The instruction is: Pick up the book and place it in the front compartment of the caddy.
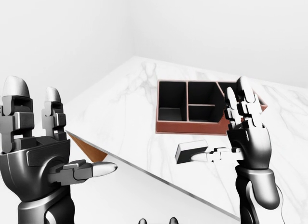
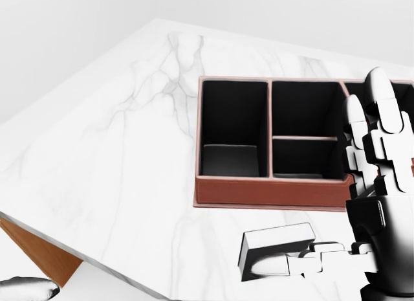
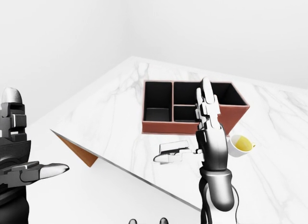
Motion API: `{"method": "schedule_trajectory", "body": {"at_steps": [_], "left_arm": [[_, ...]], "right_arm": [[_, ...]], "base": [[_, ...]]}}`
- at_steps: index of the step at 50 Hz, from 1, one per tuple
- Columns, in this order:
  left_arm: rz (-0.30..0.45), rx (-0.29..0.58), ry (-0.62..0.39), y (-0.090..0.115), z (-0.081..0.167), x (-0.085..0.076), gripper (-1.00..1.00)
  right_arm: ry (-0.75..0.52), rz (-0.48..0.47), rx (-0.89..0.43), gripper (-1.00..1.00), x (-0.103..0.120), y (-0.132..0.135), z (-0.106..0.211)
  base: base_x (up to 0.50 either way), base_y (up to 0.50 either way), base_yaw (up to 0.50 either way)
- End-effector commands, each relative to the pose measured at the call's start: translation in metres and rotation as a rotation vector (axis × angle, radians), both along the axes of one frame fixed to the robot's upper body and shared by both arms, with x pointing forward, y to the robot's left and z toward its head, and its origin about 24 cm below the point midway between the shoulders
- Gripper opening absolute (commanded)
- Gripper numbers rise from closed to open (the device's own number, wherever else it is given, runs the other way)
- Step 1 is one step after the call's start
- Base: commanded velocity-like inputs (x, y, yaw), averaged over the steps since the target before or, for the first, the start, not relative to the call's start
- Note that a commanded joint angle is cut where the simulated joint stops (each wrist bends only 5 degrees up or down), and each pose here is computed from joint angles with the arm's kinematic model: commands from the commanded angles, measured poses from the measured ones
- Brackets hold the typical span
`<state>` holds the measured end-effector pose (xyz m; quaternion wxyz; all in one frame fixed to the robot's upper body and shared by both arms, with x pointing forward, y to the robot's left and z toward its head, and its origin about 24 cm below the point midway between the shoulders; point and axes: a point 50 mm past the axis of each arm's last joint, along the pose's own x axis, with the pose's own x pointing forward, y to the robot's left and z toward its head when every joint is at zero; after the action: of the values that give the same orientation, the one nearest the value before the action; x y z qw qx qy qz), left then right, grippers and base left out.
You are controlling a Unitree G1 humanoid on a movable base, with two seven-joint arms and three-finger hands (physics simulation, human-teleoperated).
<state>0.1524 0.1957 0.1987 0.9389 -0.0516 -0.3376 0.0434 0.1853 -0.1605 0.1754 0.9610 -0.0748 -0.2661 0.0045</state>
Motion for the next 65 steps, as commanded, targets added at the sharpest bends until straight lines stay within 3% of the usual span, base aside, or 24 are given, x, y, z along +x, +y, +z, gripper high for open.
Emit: {"method": "schedule_trajectory", "body": {"at_steps": [1,21,28,37,39,46,56,62,65], "left_arm": [[0.007,-0.012,0.103,-0.001,-0.020,0.021,1.00],[0.010,-0.014,0.076,0.000,-0.015,0.016,1.00],[0.009,-0.014,0.085,0.000,-0.016,0.017,1.00],[0.008,-0.018,0.092,0.000,-0.018,0.017,1.00],[0.008,-0.018,0.088,0.001,-0.017,0.016,1.00],[0.002,-0.016,0.092,0.001,-0.018,0.015,1.00],[0.007,-0.011,0.092,0.003,-0.018,0.015,1.00],[0.008,-0.004,0.086,0.003,-0.017,0.015,1.00],[0.006,-0.003,0.085,0.002,-0.017,0.014,1.00]], "right_arm": [[0.044,-0.001,0.011,1.00,0.007,0.000,-0.009],[0.052,-0.009,0.042,1.00,0.006,-0.003,-0.011],[0.031,0.009,0.088,1.00,0.006,-0.003,-0.008],[-0.002,0.017,0.046,1.00,0.001,-0.002,0.000],[-0.105,0.036,0.011,1.00,-0.013,-0.005,0.020],[-0.243,0.104,-0.203,1.00,-0.035,-0.006,0.049],[-0.063,0.141,-0.671,1.00,-0.036,-0.006,0.039],[0.046,-0.254,-0.770,1.00,-0.029,-0.023,0.041],[0.105,-0.385,-0.788,1.00,-0.029,-0.032,0.040]], "base": [[0.46,0.20,0.00],[0.46,0.21,0.00],[0.01,0.00,0.00],[0.00,0.00,0.00],[0.00,0.00,0.00],[0.00,0.00,0.00],[0.00,0.00,0.00],[0.00,0.00,0.00],[0.00,0.00,0.00]]}}
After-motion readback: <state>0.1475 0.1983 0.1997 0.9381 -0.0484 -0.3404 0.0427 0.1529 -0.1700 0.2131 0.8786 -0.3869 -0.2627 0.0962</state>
